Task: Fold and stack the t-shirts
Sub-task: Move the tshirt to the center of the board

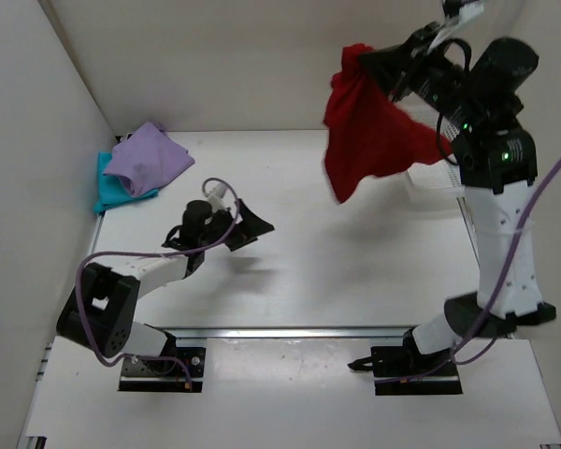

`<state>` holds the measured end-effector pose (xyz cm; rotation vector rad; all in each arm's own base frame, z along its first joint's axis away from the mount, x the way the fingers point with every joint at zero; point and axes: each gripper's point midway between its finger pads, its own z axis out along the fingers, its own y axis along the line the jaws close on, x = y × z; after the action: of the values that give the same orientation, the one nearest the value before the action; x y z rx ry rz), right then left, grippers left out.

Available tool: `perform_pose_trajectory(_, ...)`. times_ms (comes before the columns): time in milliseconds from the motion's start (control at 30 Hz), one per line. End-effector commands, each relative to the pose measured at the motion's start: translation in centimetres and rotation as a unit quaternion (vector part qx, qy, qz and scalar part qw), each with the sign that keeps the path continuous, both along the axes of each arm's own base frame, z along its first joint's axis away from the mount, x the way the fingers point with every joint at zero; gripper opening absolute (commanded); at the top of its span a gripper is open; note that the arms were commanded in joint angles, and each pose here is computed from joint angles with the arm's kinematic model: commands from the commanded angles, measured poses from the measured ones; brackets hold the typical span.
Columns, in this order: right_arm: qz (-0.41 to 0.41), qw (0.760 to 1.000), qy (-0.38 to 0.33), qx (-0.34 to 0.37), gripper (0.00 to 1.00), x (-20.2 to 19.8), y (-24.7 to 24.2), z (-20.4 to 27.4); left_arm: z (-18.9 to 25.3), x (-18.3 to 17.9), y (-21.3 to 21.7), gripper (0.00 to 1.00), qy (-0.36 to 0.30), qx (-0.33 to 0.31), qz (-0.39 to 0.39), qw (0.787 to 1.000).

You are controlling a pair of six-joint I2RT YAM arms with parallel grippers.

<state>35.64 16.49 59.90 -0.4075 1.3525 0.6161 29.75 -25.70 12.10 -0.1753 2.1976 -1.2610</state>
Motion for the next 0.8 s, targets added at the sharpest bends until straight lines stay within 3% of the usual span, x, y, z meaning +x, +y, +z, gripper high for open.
perform_pose_trajectory(0,0.043,0.997,-0.056,0.028,0.0,-3.3,2.2,1.2,2.3,0.8,3.7,0.99,-0.004,-0.057,0.05,0.997)
perform_pose_trajectory(133,0.122,0.989,-0.055,0.063,0.0,-6.3,3.0,1.4,3.8,2.1,8.9,0.99,-0.032,-0.054,0.129,0.99)
perform_pose_trajectory(233,0.115,0.991,-0.01,0.07,0.0,-4.6,2.5,-1.7,4.8,2.5,11.0,0.97,-0.061,-0.029,0.163,0.984)
perform_pose_trajectory(267,0.116,0.99,0.026,0.076,0.0,-3.6,1.8,-4.8,5.5,2.6,11.3,0.88,-0.071,-0.028,0.166,0.983)
perform_pose_trajectory(300,0.122,0.986,0.077,0.087,0.0,-1.8,1.3,-9.7,5.5,2.7,11.5,0.66,-0.074,-0.021,0.168,0.983)
perform_pose_trajectory(333,0.133,0.984,0.055,0.102,0.0,-2.2,0.2,-9.6,5.4,2.8,11.6,0.6,-0.075,-0.013,0.17,0.982)
perform_pose_trajectory(367,0.124,0.978,0.116,0.118,0.0,-1.1,-0.3,-15.3,5.1,2.9,11.7,0.55,-0.075,-0.002,0.174,0.982)
perform_pose_trajectory(400,0.108,0.971,0.161,0.14,0.0,-0.5,-1.6,-20.0,4.6,2.8,11.7,0.52,-0.076,0.01,0.176,0.981)
perform_pose_trajectory(433,0.112,0.971,0.156,0.142,0.0,-0.8,-2.0,-21.5,4.1,2.5,11.4,0.53,-0.071,0.021,0.171,0.982)
perform_pose_trajectory(500,0.059,0.951,0.246,0.178,0.01,-0.6,-4.5,-31.0,2.8,2.2,11.2,0.58,-0.066,0.058,0.171,0.981)
perform_pose_trajectory(533,0.033,0.949,0.251,0.19,0.0,-0.3,-6.1,-32.5,1.9,1.8,11.2,0.61,-0.062,0.078,0.165,0.981)
perform_pose_trajectory(633,-0.059,0.92,0.32,0.218,0.1,0.3,-10.7,-38.9,0.1,0.7,10.4,0.61,-0.051,0.106,0.152,0.981)
perform_pose_trajectory(700,-0.089,0.912,0.34,0.213,0.34,0.6,-11.9,-40.4,-0.5,0.2,10.3,0.63,-0.047,0.122,0.15,0.98)
perform_pose_trajectory(767,-0.127,0.913,0.355,0.159,0.42,0.5,-10.9,-41.9,-1.4,-0.6,10.5,0.64,-0.039,0.143,0.143,0.979)
